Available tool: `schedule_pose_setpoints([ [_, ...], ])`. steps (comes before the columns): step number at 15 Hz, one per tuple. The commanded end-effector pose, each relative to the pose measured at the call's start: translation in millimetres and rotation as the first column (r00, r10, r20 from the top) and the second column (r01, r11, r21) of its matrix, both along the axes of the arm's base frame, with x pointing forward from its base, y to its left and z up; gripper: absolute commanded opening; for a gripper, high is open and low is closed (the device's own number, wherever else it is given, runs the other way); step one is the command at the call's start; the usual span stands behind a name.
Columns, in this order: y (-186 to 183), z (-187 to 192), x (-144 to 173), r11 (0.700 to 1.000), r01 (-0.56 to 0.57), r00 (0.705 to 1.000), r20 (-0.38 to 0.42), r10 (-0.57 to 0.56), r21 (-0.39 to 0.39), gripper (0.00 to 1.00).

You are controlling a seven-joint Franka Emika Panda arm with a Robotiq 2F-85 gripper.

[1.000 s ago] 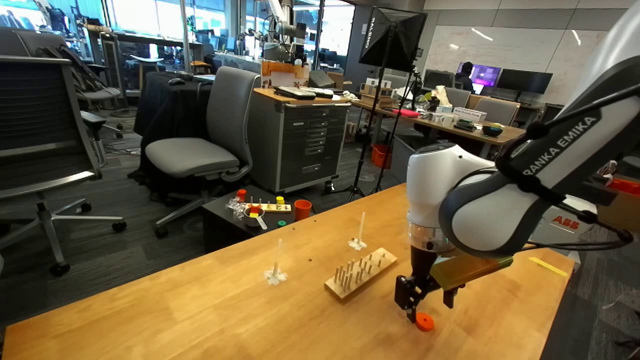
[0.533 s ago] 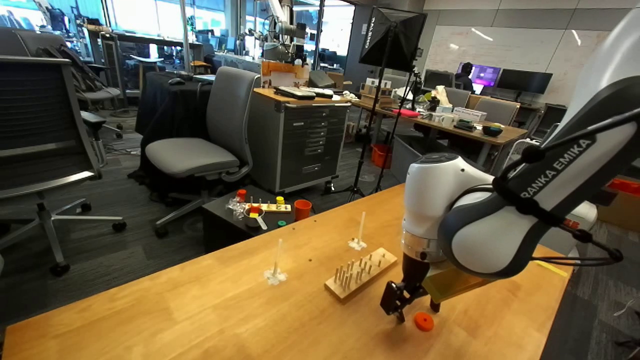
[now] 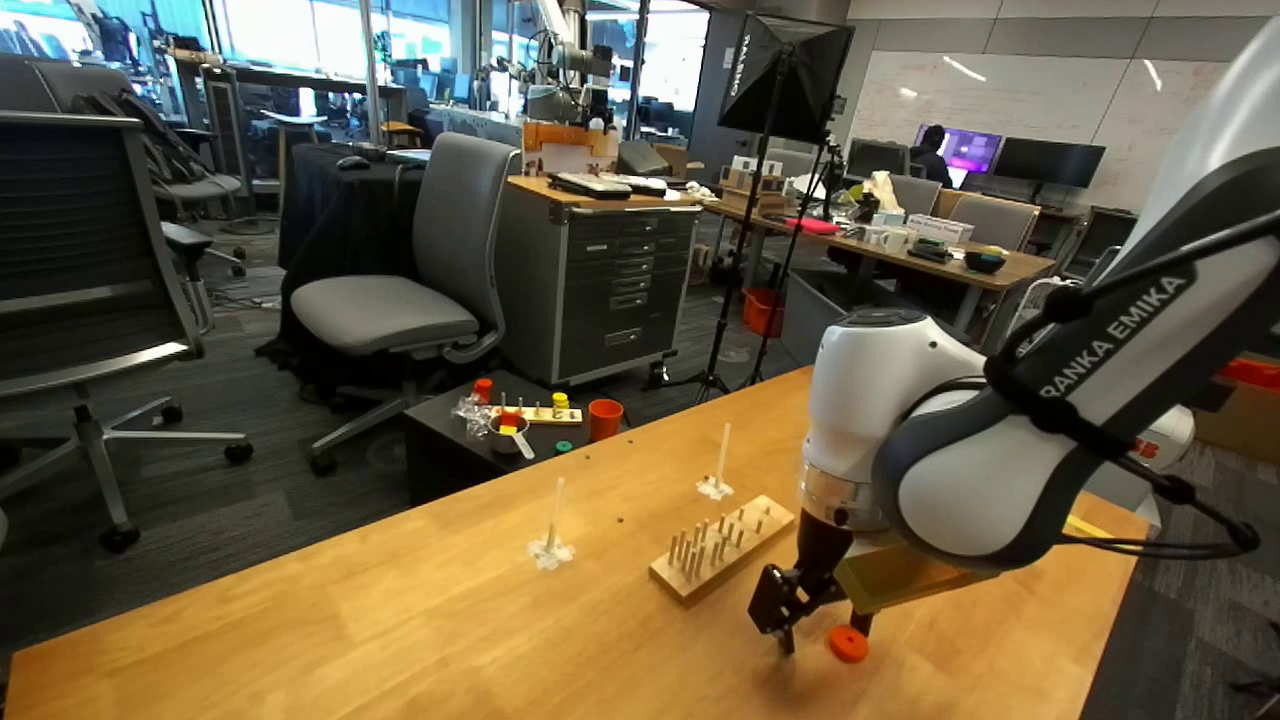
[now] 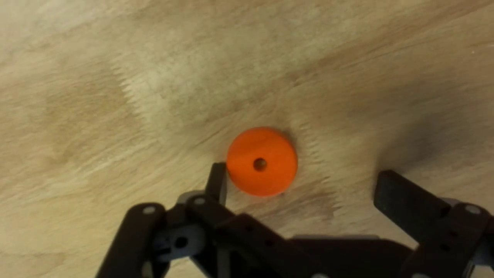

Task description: Pick the orange ring and put it on the object on the table

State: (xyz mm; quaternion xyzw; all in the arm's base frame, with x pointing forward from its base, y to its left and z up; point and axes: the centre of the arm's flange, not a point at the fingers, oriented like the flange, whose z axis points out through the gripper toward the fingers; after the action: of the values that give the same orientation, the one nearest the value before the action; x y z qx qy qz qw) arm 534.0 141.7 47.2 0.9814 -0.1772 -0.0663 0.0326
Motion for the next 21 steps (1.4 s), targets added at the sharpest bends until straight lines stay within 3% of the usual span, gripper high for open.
schedule_pose_setpoints([
  [1, 5, 14, -21, 0.998, 0.047, 0.999, 0.006, -0.047, 0.042, 1.00],
  [9, -9, 16, -41, 0.994, 0.097, 0.995, -0.004, -0.097, 0.053, 1.00],
  [21, -21, 13, -29, 0.996, 0.089, 0.995, 0.044, -0.090, 0.013, 1.00],
])
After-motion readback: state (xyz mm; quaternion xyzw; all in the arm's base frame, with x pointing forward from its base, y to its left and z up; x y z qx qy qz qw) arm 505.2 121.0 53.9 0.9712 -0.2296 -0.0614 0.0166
